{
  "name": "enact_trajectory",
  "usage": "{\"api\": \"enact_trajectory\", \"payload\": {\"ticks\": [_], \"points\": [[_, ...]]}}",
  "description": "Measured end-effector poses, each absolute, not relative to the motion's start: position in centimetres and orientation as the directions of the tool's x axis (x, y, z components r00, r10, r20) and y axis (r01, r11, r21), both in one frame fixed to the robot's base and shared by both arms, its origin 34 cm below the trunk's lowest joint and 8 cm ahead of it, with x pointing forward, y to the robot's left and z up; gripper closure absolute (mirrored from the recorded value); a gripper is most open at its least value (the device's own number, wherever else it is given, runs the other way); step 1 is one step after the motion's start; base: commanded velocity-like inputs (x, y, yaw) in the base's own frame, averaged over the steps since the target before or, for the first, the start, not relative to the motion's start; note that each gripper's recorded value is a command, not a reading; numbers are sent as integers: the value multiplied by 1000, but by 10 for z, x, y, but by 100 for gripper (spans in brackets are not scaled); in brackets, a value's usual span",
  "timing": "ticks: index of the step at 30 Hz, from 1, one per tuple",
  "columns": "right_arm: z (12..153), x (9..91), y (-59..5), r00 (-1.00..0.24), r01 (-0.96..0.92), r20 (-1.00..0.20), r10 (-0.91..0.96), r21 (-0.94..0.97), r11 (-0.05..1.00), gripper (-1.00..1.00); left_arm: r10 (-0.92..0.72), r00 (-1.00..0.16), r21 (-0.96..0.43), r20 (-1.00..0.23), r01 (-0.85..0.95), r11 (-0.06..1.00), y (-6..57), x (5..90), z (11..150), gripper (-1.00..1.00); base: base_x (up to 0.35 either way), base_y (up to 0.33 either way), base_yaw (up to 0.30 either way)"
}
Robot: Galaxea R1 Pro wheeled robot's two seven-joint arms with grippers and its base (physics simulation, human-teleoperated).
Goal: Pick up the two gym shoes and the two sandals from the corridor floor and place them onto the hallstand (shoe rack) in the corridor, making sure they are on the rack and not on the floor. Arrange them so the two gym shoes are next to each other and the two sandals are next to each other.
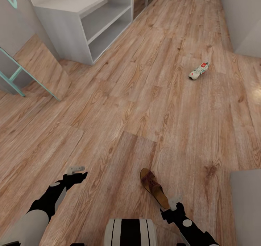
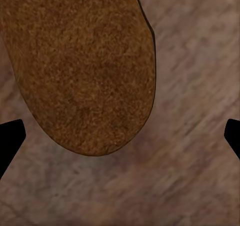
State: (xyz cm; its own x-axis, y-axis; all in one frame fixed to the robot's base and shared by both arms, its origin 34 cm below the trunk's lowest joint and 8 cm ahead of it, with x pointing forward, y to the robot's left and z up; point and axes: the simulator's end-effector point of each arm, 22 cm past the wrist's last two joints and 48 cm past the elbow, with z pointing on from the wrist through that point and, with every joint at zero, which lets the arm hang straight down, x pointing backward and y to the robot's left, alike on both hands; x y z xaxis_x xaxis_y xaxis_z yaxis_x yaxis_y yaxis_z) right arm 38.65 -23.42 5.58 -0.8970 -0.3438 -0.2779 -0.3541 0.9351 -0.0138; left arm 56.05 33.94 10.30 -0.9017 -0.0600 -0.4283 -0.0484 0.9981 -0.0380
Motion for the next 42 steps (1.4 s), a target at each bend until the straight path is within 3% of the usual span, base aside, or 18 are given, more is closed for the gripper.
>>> {"api": "enact_trajectory", "payload": {"ticks": [30,42], "points": [[57,390,-235,-895,-355,-285,-345,-17,935,-100,-53,-876,-30,-479,-44,999,343,586,117,-100,0,0,0],[43,372,-235,-905,-355,-248,-345,-2,935,-100,-53,-895,-29,-443,-45,999,342,569,96,-100,0,0,0]]}}
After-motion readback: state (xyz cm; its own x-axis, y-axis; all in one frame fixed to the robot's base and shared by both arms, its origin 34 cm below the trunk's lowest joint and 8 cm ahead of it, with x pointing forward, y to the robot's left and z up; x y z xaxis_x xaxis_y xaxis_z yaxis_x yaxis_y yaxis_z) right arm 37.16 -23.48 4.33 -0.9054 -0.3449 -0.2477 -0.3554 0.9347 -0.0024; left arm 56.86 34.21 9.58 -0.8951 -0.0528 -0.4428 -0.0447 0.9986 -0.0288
